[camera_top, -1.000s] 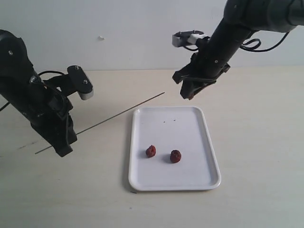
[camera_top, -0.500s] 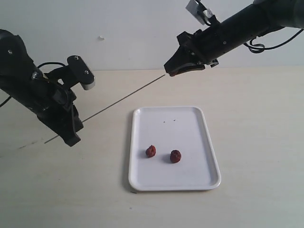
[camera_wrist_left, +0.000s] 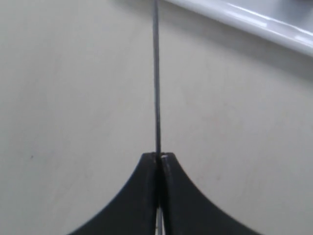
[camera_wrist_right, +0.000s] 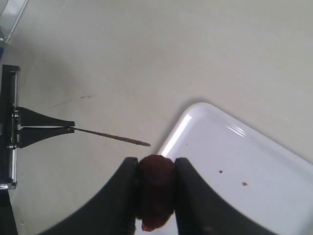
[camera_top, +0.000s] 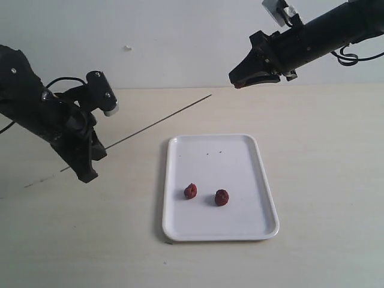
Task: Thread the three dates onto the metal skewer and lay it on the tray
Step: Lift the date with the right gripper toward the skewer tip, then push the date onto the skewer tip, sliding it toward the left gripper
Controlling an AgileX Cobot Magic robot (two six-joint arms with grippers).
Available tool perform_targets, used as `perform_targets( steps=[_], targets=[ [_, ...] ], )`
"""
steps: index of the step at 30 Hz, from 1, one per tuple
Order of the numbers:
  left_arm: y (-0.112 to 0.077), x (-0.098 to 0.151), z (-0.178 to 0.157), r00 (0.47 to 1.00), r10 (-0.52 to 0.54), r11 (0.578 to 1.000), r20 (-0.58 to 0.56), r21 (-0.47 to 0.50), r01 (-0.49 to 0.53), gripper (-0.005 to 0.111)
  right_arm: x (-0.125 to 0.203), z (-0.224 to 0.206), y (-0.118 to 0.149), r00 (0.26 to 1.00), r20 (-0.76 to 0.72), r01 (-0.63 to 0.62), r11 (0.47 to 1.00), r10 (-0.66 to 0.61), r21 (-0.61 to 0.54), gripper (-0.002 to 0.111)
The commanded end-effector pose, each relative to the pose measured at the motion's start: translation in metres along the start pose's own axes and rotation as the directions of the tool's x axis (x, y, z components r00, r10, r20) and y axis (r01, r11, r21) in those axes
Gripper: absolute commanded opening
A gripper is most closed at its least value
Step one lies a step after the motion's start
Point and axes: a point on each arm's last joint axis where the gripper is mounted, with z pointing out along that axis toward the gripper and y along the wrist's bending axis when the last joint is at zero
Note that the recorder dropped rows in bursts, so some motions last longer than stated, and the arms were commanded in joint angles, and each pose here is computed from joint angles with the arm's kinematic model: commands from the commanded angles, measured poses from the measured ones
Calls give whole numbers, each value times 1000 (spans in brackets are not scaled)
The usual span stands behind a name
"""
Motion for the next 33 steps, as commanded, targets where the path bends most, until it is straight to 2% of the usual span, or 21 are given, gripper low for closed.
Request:
perform_targets(
  steps=[1,14,33],
  targets=[
    [5,-6,11,997,17,999,75,-46,-14,0,-3,-4,5,999,16,32,999,-31,-13,24],
    [9,-8,23,991,50,996,125,-81,-40,0,-1,0,0,1000,10,28,999,-27,-17,24],
    [2,-15,24,973,140,990,186,-48,-133,0,-2,0,1,1000,15,3,1000,-2,-22,24]
  ],
)
